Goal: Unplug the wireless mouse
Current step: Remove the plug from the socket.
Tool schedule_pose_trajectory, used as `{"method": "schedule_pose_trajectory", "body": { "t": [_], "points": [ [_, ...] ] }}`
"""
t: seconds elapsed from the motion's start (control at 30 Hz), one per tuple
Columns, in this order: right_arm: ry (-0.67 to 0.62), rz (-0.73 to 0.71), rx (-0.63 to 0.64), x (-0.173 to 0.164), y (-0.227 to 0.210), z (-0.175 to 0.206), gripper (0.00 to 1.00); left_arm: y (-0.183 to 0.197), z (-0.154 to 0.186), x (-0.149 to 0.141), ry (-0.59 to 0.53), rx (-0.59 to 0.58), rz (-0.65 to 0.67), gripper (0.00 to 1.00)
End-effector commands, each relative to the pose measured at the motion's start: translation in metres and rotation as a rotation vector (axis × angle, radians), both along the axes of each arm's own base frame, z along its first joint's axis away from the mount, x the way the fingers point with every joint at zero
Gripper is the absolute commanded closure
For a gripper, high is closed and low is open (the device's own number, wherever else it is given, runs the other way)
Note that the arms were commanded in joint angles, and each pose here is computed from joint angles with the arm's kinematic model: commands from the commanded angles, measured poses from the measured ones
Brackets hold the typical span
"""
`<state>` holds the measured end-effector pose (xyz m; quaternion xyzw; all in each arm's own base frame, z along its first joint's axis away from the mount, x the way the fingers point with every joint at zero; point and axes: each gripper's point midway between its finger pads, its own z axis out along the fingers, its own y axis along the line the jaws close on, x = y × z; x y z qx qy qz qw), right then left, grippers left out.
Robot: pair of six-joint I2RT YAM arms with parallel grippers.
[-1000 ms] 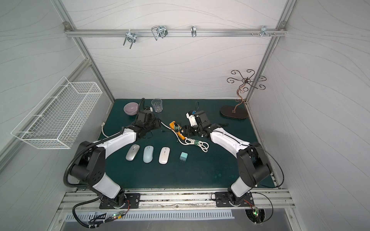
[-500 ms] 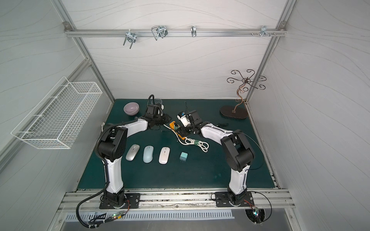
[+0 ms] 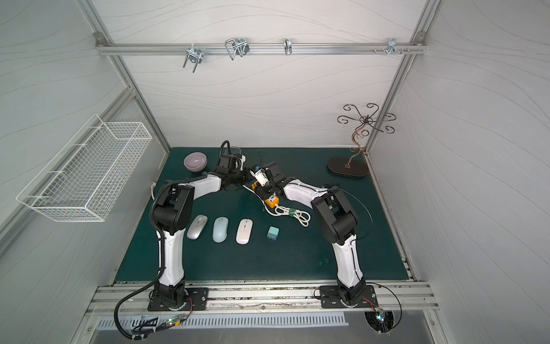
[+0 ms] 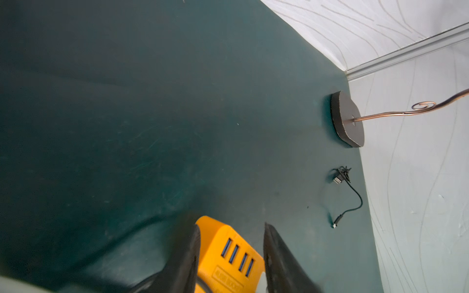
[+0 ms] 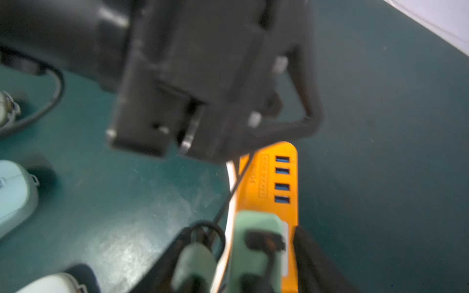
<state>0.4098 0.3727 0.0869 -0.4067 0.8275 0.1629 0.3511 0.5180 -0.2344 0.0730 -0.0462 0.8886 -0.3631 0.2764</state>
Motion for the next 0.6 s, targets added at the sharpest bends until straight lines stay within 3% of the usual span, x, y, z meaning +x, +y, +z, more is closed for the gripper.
{"method": "schedule_pose_trajectory", "body": {
  "t": [0.0, 0.1, 0.17, 0.2, 0.43, 0.57],
  "points": [
    [0.016, -0.060, -0.058, 0.005, -0.009, -0.013, 0.58, -0.011, 0.013, 0.013, -0.045, -0.044, -0.021, 0.56],
    [0.018, -0.080, -0.054, 0.007, -0.012, -0.013, 0.56, -0.013, 0.012, 0.012, -0.041, -0.054, -0.035, 0.56],
    [0.022, -0.102, -0.061, 0.008, -0.015, -0.014, 0.43, -0.015, 0.011, 0.012, -0.038, -0.066, -0.044, 0.56],
    [0.024, -0.106, -0.064, 0.009, -0.016, -0.015, 0.42, -0.016, 0.011, 0.012, -0.036, -0.067, -0.046, 0.56],
    [0.058, -0.135, -0.082, 0.006, -0.024, -0.028, 0.45, -0.023, 0.007, 0.007, -0.025, -0.093, -0.089, 0.57],
    [0.086, -0.138, -0.075, 0.007, -0.025, -0.030, 0.54, -0.032, 0.005, 0.002, -0.020, -0.115, -0.126, 0.60]
  ]
}}
